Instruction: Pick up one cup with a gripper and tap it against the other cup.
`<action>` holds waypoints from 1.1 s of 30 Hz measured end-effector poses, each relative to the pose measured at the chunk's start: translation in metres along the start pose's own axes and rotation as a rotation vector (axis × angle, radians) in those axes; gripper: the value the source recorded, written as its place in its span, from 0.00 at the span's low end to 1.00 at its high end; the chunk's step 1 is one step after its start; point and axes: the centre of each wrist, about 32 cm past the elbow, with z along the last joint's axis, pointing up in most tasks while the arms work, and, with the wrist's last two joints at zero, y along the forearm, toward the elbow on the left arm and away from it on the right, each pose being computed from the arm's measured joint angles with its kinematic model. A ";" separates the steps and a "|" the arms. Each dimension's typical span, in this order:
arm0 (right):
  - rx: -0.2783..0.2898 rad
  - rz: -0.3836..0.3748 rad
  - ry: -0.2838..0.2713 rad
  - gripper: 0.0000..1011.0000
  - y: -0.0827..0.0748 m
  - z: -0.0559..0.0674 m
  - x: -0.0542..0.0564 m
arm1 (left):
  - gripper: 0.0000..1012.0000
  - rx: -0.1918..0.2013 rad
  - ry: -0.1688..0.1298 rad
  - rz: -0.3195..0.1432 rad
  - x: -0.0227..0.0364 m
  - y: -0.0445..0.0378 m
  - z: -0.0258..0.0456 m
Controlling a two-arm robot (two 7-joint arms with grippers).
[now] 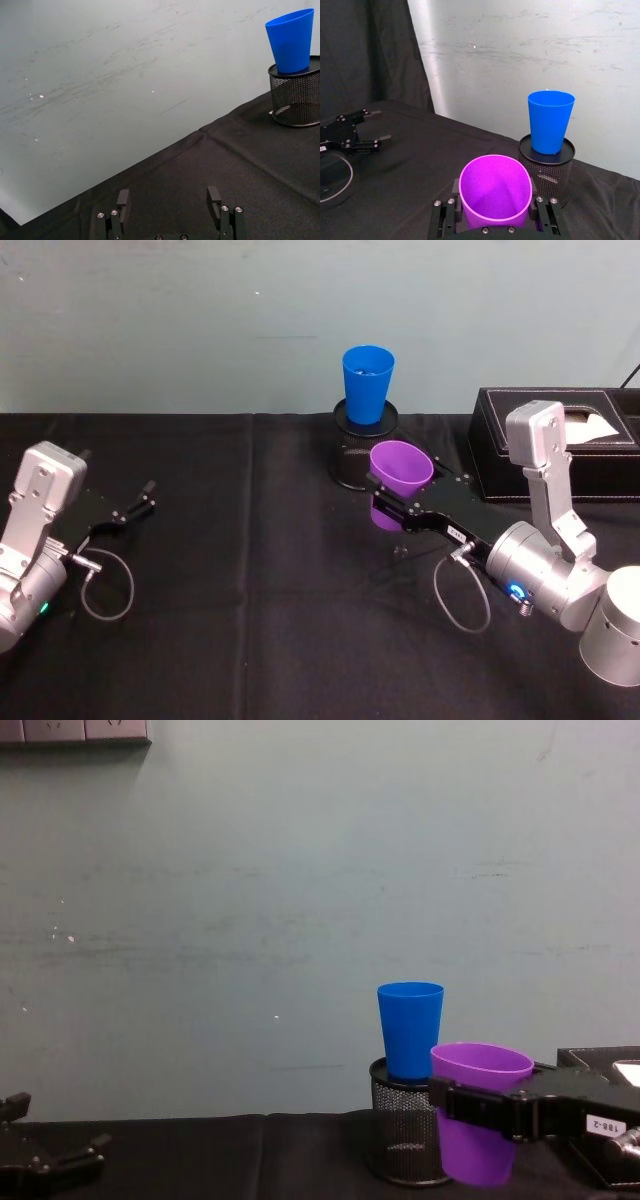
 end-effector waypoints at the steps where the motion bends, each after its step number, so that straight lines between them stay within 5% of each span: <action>1: 0.000 0.000 0.000 0.71 0.000 0.000 0.000 | 0.99 0.000 0.000 0.000 0.0000 0.0000 0.0000; 33: 0.000 -0.001 0.000 0.71 0.000 0.000 0.000 | 0.99 0.000 0.000 0.000 0.0000 0.0000 0.0000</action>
